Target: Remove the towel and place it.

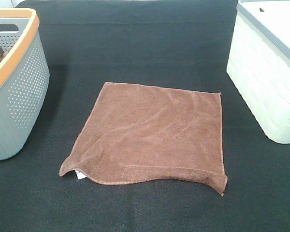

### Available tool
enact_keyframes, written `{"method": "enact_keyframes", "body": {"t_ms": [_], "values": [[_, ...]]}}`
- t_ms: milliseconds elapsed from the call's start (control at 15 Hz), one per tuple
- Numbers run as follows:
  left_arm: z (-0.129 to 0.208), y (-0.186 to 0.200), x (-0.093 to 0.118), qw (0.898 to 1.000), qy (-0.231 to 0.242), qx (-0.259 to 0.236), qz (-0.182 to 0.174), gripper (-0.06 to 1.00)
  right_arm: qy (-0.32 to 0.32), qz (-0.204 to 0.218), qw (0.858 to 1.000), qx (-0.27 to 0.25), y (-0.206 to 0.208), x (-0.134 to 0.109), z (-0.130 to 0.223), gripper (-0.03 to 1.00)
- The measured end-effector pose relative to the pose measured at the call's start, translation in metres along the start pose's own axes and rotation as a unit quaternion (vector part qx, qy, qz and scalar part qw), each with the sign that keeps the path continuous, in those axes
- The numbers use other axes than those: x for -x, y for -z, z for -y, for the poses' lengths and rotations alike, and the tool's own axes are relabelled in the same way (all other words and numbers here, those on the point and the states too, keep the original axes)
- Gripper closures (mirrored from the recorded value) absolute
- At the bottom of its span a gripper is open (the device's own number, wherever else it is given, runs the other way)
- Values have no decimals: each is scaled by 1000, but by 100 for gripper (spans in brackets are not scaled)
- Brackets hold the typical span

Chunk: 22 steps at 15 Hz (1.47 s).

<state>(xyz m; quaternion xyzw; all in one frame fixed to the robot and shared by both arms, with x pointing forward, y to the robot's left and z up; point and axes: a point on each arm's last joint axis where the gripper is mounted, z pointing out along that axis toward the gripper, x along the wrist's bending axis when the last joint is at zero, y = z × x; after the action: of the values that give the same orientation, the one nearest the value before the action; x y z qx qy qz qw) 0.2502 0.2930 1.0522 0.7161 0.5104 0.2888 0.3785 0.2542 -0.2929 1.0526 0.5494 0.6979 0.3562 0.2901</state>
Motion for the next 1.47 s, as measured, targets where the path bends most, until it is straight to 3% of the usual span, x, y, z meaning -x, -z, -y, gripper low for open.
{"method": "enact_keyframes", "body": {"t_ms": [133, 267, 1467], "values": [[4, 7, 0, 998, 28, 27, -50, 34, -22, 36, 999, 32, 8, 0, 5, 20], [8, 14, 2, 995, 36, 54, -72, 34, -37, 68, 995, 70, 18, -2, 12, 20], [9, 14, 2, 994, 42, 56, -84, 34, -46, 73, 994, 74, 19, -3, 12, 20]]}}
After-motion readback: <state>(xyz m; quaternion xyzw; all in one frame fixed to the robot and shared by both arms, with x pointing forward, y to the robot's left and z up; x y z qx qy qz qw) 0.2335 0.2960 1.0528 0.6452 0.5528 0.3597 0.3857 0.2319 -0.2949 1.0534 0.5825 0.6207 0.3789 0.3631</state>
